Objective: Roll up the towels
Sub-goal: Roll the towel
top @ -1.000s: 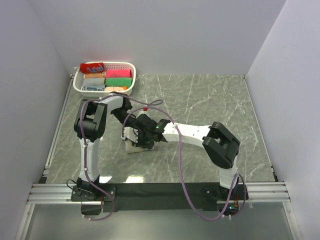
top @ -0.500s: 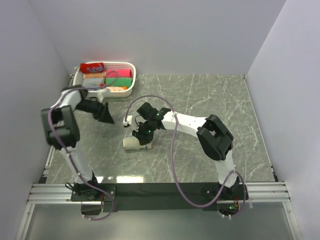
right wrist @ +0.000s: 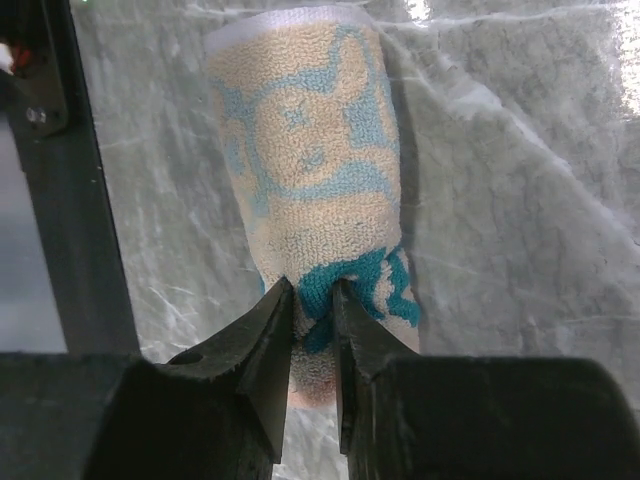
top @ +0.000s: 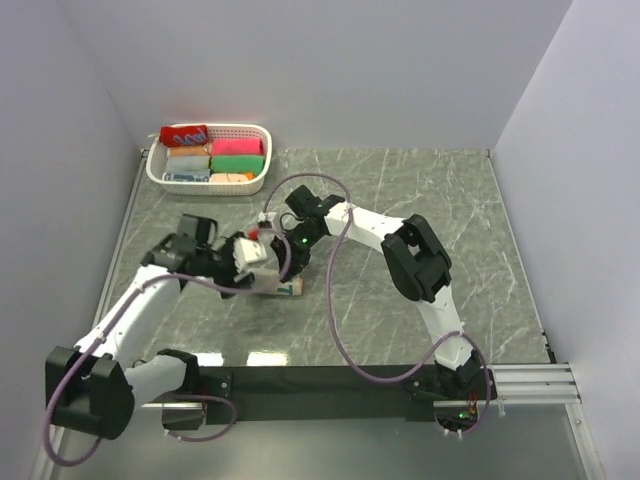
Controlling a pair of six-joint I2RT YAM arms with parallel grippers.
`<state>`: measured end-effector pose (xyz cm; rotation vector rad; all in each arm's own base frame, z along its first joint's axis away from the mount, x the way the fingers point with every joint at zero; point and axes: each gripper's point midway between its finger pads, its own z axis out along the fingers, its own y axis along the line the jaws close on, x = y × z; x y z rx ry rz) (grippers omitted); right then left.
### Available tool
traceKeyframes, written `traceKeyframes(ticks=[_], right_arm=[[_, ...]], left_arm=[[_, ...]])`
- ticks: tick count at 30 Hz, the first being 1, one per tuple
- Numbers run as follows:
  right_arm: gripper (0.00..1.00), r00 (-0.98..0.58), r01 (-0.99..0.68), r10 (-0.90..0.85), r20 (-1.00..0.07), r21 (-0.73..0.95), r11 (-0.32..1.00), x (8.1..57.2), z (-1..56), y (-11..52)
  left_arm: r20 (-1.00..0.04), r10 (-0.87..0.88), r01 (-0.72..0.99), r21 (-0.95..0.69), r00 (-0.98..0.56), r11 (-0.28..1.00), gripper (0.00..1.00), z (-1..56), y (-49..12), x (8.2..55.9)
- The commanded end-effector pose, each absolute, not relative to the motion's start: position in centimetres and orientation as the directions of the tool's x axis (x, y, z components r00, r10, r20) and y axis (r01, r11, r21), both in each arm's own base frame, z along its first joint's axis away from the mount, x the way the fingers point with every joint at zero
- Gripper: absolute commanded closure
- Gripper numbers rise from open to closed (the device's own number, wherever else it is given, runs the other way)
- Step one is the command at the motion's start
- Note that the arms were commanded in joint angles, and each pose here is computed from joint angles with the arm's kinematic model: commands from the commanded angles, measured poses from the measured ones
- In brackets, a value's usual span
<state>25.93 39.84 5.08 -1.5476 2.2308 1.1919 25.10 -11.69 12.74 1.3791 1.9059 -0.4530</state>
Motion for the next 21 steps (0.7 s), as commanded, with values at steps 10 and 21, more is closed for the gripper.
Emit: traceKeyframes(ticks=[10,21], right_arm=[[0.74,-0.537,-0.764,-0.750,-0.386,0.599,0.239,25.2,1.1,38.1],[0.74,-0.545,-0.754,-0.744,-0.386,0.613,0.234,25.5,1.0,38.0]], left_arm=[[-0.573,0.804,0.930,0.360,0.159,0.073,0.23,8.4,-18.0,25.6],[-0.525,0.839,0.966,0.260,0.144,-0.003,0.31,4.1,-19.1,25.8]])
